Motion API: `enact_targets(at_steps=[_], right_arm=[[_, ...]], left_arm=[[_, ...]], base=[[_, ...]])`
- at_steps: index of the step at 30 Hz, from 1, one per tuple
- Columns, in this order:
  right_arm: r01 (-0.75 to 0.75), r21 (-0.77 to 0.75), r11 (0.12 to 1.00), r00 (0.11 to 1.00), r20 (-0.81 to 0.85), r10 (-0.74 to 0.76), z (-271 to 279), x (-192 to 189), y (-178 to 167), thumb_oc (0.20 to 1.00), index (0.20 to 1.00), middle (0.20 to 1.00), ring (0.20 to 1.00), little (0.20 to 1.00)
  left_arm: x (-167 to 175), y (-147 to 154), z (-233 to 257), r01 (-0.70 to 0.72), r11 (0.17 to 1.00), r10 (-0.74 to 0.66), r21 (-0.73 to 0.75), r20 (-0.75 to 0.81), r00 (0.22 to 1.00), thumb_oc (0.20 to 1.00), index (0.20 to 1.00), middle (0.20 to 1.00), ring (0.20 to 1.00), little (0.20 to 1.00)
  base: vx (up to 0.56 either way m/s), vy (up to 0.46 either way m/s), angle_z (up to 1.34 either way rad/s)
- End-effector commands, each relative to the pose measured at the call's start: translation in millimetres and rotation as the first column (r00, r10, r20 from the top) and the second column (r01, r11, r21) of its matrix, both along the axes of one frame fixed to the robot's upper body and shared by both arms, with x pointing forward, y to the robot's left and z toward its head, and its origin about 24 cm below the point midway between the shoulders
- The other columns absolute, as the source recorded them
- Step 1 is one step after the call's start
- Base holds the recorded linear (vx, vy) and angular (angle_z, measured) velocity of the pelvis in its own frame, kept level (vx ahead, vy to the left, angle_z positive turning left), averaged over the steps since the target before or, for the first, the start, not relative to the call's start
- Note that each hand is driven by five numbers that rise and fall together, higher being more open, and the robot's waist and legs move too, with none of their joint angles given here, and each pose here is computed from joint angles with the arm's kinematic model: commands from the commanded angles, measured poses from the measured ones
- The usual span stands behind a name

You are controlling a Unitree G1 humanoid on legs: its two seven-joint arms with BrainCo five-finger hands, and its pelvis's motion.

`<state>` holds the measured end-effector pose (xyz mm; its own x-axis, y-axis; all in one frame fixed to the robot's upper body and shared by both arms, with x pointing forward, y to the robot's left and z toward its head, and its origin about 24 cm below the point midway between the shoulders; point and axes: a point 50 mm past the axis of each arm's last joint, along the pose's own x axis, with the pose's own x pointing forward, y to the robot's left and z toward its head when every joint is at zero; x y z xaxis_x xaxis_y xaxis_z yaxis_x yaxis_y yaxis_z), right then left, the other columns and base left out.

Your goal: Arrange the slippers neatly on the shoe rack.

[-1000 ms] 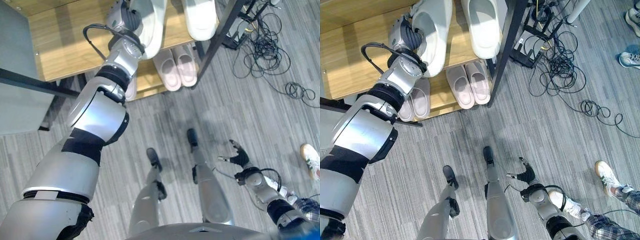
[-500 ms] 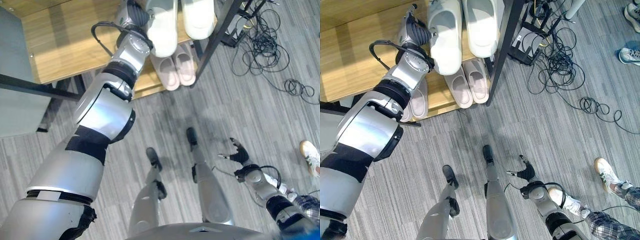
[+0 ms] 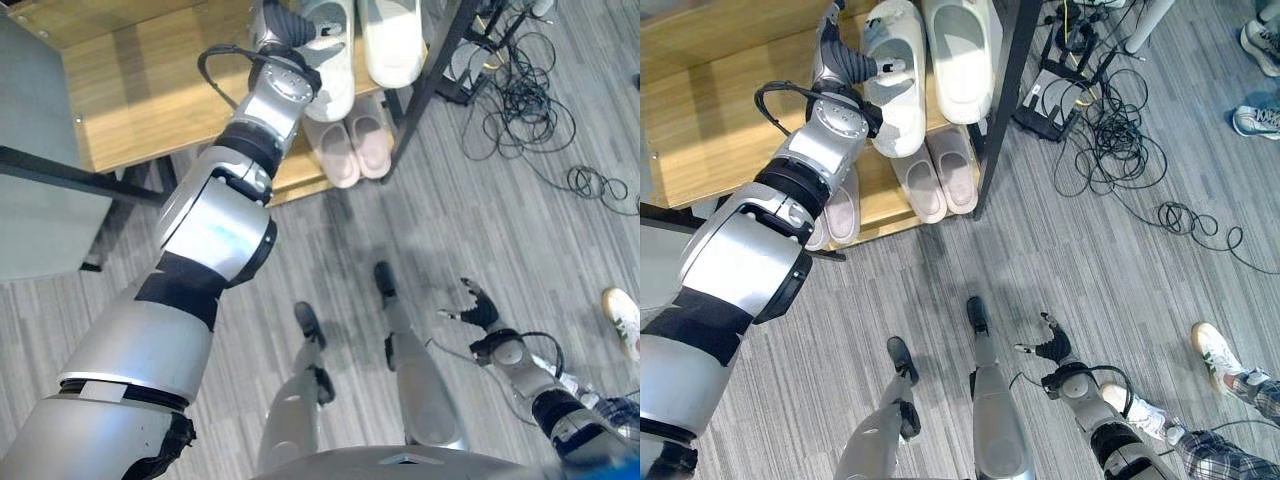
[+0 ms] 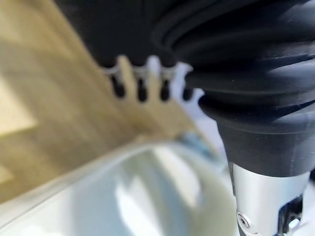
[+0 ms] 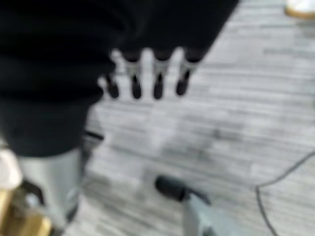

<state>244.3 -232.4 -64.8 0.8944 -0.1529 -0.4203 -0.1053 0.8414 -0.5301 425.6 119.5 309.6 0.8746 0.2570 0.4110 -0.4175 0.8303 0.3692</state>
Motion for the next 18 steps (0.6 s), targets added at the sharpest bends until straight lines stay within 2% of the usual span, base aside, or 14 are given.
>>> enact_targets(at_steps=[1,4,10,15,18], right_arm=[[0.058,0.002,0.998,0.998,0.014,-0.058,5,7,-11,1.000,1.000,1.000,1.000,1.000],[0.069,0.002,0.998,0.998,0.000,-0.069,3,6,-11,1.000,1.000,1.000,1.000,1.000],[0.108,-0.003,0.994,0.993,-0.036,-0.108,-2,2,-17,1.000,1.000,1.000,1.000,1.000],[0.121,0.000,0.993,0.992,-0.041,-0.121,-3,2,-18,1.000,1.000,1.000,1.000,1.000],[0.140,0.002,0.990,0.989,-0.051,-0.140,-5,1,-18,1.000,1.000,1.000,1.000,1.000]], left_arm=[[-9,6,40,0.025,0.995,-0.011,-0.100,0.143,0.990,1.000,1.000,1.000,1.000,1.000],[-8,4,35,0.045,0.992,-0.029,-0.120,0.136,0.990,1.000,1.000,1.000,1.000,1.000],[-2,-2,0,0.068,0.997,-0.065,-0.047,0.065,0.996,1.000,1.000,1.000,1.000,1.000],[0,2,-11,0.071,0.996,-0.069,-0.050,0.040,0.997,1.000,1.000,1.000,1.000,1.000],[-1,-10,-29,0.118,0.993,-0.118,-0.029,0.017,0.993,1.000,1.000,1.000,1.000,1.000]], base=[[0.00,0.000,0.00],[0.00,0.000,0.00],[-0.01,0.000,0.01],[-0.03,-0.006,0.05],[-0.02,0.005,0.09]])
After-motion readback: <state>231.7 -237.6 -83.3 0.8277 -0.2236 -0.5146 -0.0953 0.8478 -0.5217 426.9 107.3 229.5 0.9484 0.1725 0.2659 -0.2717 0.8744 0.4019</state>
